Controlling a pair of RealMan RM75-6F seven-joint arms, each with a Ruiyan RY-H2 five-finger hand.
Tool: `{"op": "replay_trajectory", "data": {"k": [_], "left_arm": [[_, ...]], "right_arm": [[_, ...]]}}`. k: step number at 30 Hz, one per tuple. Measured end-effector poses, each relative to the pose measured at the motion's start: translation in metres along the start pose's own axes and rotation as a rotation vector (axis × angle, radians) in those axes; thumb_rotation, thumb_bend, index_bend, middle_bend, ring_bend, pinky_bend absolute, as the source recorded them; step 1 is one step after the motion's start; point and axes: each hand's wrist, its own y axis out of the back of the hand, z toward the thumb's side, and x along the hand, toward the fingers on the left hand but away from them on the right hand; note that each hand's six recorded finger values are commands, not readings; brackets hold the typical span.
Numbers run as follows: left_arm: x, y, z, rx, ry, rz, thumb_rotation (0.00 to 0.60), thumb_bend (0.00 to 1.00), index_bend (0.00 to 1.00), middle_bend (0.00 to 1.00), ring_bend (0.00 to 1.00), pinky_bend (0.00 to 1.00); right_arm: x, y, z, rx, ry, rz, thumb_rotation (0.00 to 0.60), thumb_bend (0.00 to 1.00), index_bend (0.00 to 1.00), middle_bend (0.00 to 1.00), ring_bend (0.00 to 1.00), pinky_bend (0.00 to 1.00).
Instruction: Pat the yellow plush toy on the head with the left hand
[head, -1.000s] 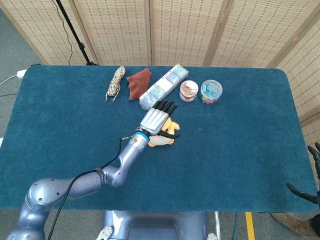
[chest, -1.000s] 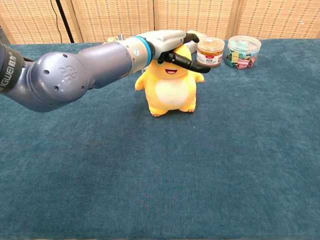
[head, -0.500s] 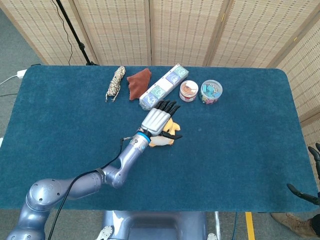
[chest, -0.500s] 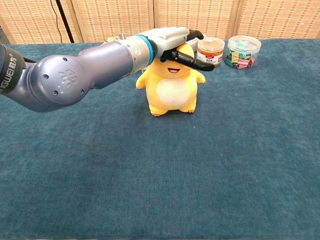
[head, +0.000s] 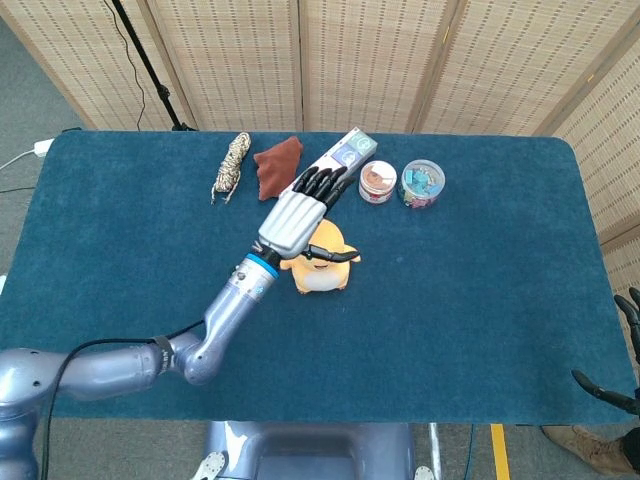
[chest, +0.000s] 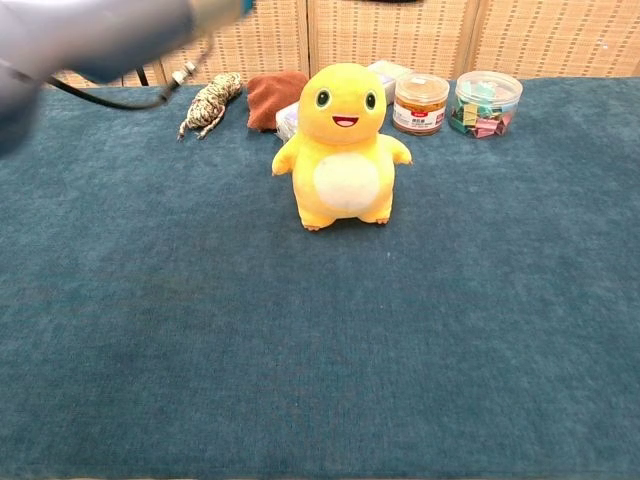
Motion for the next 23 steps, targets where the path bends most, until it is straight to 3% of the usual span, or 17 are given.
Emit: {"op": "replay_trajectory", "data": {"k": [3,7,10,15,23], "left_arm": [[-0.024,0.033,-0.014,0.003,0.016,0.04,0.143,0.0,0.0,0.0,0.0,0.0],[-0.07,0.073,-0.055,0.046,0.087,0.073,0.183,0.0,0.0,0.0,0.0,0.0],[-0.108,0.088,-0.092,0.081,0.154,0.077,0.215,0.0,0.0,0.0,0.0,0.0],[-0.169,0.086,-0.133,0.05,0.214,0.092,0.316,0.0,0.0,0.0,0.0,0.0],[-0.314,0.072,-0.195,-0.01,0.383,0.118,0.554,0.0,0.0,0.0,0.0,0.0]], "right_arm": [[0.0,0.001,0.004,-0.009,0.013,-0.002,0.6,0.0,0.0,0.0,0.0,0.0],[0.0,0.0,0.009,-0.013,0.029,-0.002,0.6,0.0,0.0,0.0,0.0,0.0],[0.0,-0.002,0.012,-0.009,0.039,0.006,0.6,0.0,0.0,0.0,0.0,0.0],[0.0,-0.004,0.015,0.021,0.048,0.005,0.6,0.0,0.0,0.0,0.0,0.0],[0.003,-0.004,0.016,0.127,0.044,-0.038,0.6,0.0,0.0,0.0,0.0,0.0]]}}
